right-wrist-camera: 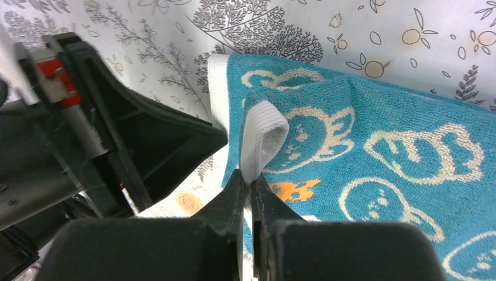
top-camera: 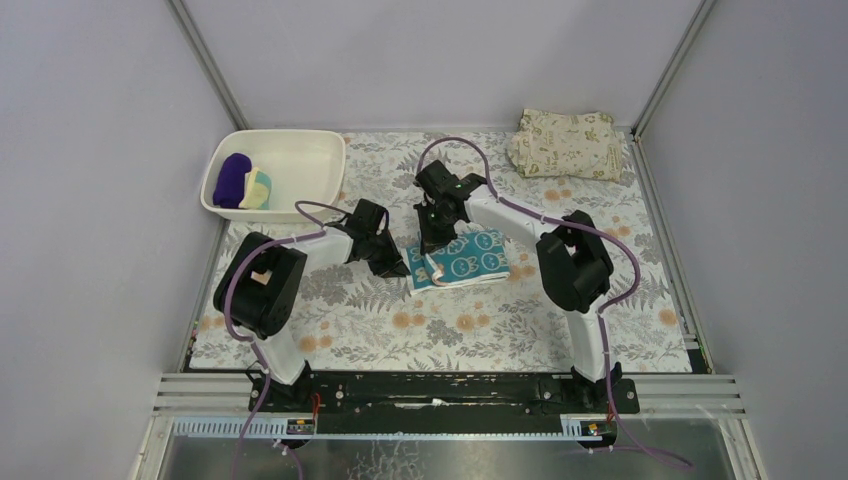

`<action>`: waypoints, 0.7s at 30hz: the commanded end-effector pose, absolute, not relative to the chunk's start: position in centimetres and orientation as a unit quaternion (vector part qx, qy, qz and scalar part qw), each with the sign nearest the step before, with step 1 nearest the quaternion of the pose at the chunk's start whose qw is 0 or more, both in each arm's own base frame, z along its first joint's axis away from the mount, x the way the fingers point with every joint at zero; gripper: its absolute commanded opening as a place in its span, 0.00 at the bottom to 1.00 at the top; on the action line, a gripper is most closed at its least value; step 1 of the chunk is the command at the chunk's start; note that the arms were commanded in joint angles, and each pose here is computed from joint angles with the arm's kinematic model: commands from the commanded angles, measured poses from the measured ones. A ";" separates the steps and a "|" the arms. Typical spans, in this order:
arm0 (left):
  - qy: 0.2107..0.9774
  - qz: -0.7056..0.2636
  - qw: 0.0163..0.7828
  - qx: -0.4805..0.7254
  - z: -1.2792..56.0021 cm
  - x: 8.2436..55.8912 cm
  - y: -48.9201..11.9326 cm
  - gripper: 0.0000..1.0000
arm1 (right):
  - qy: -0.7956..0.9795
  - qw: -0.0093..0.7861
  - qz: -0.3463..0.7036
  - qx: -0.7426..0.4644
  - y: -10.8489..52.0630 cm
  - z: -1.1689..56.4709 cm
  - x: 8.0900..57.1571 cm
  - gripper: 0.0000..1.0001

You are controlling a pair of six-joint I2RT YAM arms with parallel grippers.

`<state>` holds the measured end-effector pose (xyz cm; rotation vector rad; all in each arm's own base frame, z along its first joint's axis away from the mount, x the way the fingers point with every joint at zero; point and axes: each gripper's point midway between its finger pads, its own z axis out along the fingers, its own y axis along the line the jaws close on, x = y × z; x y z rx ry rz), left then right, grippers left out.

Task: Roll the towels
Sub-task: Fold the towel at the center of the board.

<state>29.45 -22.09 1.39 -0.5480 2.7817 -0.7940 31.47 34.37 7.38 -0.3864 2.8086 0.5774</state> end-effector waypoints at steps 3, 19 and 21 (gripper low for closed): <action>0.951 -0.217 0.118 -0.187 0.9 29.5 -20.4 0.15 | 0.965 0.114 0.198 -0.130 35.3 5.8 31.1 0.14; 0.947 -0.164 0.172 -0.215 4.2 28.3 -17.0 0.36 | 0.933 0.192 0.247 -0.176 34.2 13.1 30.3 0.60; 0.946 -0.173 0.176 -0.211 4.9 28.3 -17.2 0.40 | 0.933 0.206 0.239 -0.172 32.6 13.1 30.3 0.62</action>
